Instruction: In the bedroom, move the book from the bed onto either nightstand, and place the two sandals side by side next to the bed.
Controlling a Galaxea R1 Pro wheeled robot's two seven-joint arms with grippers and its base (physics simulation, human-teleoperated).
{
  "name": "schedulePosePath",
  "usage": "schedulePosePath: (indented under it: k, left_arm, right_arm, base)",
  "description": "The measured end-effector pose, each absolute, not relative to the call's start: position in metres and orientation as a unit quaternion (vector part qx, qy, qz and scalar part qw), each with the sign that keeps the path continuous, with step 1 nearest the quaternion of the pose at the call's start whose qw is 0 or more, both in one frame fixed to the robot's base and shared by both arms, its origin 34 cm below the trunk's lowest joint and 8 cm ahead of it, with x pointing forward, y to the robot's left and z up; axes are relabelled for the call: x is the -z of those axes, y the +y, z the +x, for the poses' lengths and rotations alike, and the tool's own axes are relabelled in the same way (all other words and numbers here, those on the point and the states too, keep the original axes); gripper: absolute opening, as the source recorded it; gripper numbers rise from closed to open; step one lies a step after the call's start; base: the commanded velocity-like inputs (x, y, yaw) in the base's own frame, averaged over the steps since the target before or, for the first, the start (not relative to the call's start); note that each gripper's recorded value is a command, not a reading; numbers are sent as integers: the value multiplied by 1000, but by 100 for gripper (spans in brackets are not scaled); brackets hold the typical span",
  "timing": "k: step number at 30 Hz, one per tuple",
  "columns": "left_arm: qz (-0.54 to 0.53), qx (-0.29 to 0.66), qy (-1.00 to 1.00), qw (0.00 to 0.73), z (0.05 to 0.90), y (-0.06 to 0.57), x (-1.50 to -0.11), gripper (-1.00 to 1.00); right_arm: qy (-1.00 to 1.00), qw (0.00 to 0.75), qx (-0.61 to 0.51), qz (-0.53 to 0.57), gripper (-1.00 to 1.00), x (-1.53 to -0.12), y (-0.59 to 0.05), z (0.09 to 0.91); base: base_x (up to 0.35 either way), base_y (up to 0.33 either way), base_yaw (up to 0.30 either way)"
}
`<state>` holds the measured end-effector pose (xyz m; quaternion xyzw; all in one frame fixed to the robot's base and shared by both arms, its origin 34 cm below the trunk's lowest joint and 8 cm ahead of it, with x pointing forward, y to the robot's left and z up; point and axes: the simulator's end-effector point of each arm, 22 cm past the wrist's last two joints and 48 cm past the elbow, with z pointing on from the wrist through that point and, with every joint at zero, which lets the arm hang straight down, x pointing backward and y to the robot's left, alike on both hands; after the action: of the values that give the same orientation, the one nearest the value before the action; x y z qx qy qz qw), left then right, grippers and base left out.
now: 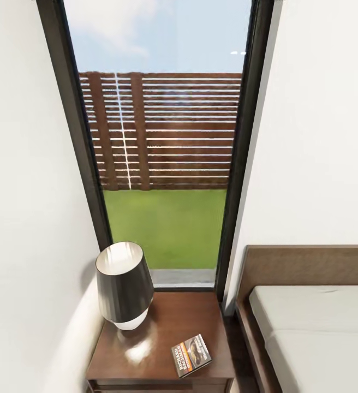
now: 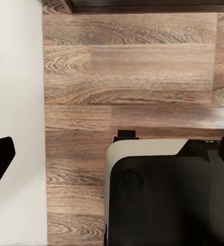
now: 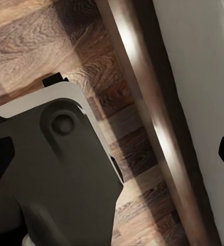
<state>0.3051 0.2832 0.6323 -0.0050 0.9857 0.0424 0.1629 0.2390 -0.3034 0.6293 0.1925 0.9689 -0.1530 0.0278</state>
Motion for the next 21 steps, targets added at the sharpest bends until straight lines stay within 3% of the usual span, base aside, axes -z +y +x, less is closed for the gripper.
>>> schedulePosePath:
  k: [21]
  left_arm:
    - [-5, -43, 989, 143, 271, 284, -631, 100]
  right_arm:
    - [969, 28, 153, 192, 100, -634, -304, 236]
  base:
    - [0, 0, 0]
